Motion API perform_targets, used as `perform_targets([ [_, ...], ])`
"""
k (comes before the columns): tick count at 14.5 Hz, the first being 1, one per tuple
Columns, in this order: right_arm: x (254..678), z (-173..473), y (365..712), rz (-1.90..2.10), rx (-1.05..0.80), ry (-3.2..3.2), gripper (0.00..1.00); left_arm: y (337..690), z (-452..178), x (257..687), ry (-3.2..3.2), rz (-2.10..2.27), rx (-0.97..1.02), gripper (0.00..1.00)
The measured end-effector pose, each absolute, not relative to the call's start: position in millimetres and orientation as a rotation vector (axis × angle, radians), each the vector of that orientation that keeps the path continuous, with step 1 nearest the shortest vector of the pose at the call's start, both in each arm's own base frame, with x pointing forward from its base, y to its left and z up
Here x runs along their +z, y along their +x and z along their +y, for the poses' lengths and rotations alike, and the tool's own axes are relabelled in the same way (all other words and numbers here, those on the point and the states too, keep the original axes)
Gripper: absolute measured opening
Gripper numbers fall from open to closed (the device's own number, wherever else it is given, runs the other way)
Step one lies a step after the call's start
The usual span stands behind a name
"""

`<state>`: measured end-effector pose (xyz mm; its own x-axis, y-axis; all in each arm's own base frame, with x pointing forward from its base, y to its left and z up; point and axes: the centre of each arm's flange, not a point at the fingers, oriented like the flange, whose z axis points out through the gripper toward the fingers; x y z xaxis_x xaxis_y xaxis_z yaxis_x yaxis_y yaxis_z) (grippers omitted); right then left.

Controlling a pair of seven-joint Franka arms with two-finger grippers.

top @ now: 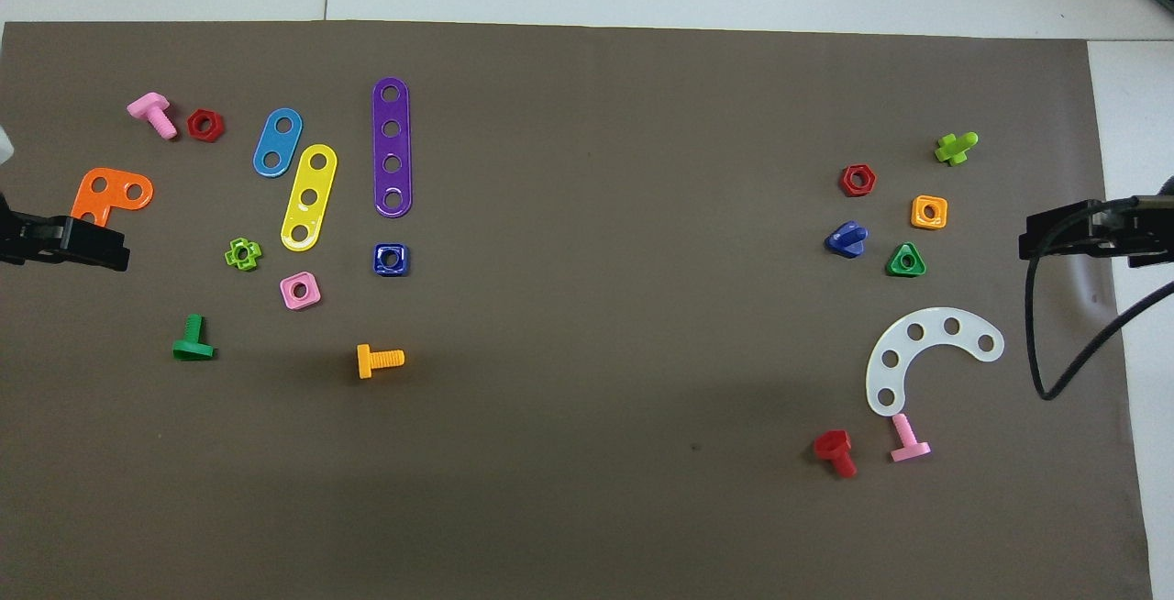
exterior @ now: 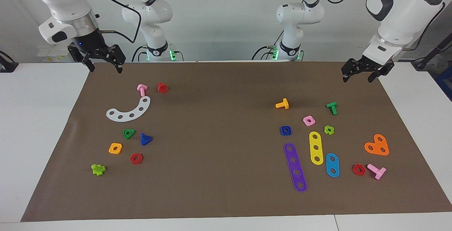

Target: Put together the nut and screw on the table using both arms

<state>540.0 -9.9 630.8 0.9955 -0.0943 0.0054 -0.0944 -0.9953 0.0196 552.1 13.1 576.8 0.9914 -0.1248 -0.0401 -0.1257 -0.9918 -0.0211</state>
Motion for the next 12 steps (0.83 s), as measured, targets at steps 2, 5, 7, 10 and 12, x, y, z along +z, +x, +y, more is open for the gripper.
perform_targets([
  [2, 630.0, -9.9, 539.9, -0.147, 0.004, 3.118, 1.0, 553.2, 6.7, 581.0, -3.118, 0.21, 0.04, 1.0],
  [5, 628.9, -8.6, 539.8, -0.143, 0.0, 3.118, 1.0, 554.1, -4.1, 589.4, -3.198, 0.209, 0.006, 1.0],
  [7, 626.3, -6.9, 538.8, -0.138, -0.008, 3.119, 1.0, 553.6, -5.0, 589.1, -3.207, 0.208, 0.013, 1.0],
  [10, 620.6, -8.1, 538.8, -0.141, -0.007, 3.128, 1.0, 550.2, -2.3, 592.2, -3.209, 0.203, 0.054, 0.99],
  [12, 609.7, -11.3, 547.6, -0.099, 0.044, 3.141, 1.0, 546.1, 2.7, 599.6, -3.161, 0.206, 0.094, 0.99],
])
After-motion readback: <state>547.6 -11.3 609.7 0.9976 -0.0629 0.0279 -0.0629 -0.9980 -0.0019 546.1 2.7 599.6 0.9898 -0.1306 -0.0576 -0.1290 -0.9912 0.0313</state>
